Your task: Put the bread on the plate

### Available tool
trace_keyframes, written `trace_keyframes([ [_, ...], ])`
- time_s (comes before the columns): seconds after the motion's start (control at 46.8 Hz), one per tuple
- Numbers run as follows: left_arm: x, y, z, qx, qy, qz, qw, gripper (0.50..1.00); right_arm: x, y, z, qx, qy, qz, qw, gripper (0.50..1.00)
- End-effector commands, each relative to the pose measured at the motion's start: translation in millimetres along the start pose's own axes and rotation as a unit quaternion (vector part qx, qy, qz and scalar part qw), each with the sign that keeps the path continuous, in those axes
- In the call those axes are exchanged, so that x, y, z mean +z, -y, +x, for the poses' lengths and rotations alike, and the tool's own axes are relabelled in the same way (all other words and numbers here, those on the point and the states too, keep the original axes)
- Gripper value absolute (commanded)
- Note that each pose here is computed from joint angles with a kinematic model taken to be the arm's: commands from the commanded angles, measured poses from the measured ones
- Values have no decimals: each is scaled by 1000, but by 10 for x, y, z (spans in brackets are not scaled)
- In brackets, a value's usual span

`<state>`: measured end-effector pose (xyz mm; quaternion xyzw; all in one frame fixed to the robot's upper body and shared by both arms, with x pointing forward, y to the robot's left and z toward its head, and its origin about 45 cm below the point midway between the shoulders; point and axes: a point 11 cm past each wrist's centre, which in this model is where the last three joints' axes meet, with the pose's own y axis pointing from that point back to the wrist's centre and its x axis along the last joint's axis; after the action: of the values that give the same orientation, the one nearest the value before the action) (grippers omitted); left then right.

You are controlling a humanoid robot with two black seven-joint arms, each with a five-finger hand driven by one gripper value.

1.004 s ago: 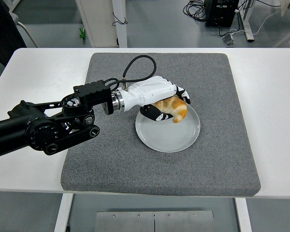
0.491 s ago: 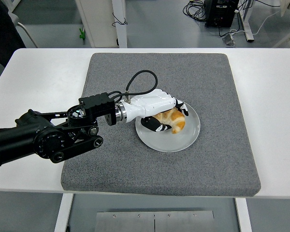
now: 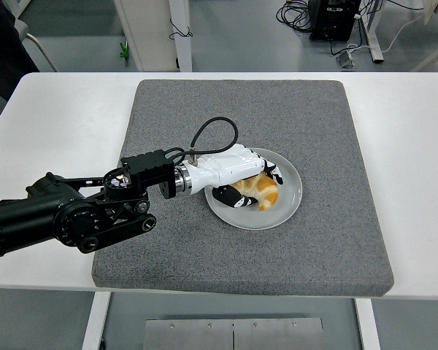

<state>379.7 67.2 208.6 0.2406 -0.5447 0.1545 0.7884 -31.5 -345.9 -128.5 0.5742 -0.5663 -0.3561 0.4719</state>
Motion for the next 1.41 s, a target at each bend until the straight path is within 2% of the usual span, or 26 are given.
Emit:
trace_keyframes([
  [0.0, 1, -3, -13, 0, 1, 0, 1000, 705, -4, 1, 0, 0, 0, 0, 1000, 1000],
  [0.107, 1, -10, -42, -1, -1, 0, 1000, 749, -4, 1, 0, 0, 0, 0, 1000, 1000],
  [0.363, -10, -11, -50, -1, -2, 2, 1000, 757, 4, -1, -1, 0, 0, 0, 1000, 1000],
  [0.427, -8, -11, -51, -1, -2, 1, 1000, 772, 4, -1, -1, 0, 0, 0, 1000, 1000],
  [0.491, -13, -15, -51, -1, -3, 2, 1000, 804, -4, 1, 0, 0, 0, 0, 1000, 1000],
  [0.662, 23, -11, -39, 0, -10, -10, 1000, 933, -4, 1, 0, 0, 0, 0, 1000, 1000],
  [0.705, 49, -8, -35, -1, -10, -18, 1000, 949, -3, 1, 0, 0, 0, 0, 1000, 1000],
  [0.833, 84, -19, 10, 2, -24, -35, 999, 955, 4, -1, -2, -1, 0, 0, 1000, 1000],
  [1.154, -8, -82, 219, 18, -32, -36, 999, 957, -4, 1, -1, -1, 0, 0, 1000, 1000],
  [1.389, -25, -76, 558, 67, -120, -40, 990, 955, 4, -1, -1, 0, 0, 0, 1000, 1000],
])
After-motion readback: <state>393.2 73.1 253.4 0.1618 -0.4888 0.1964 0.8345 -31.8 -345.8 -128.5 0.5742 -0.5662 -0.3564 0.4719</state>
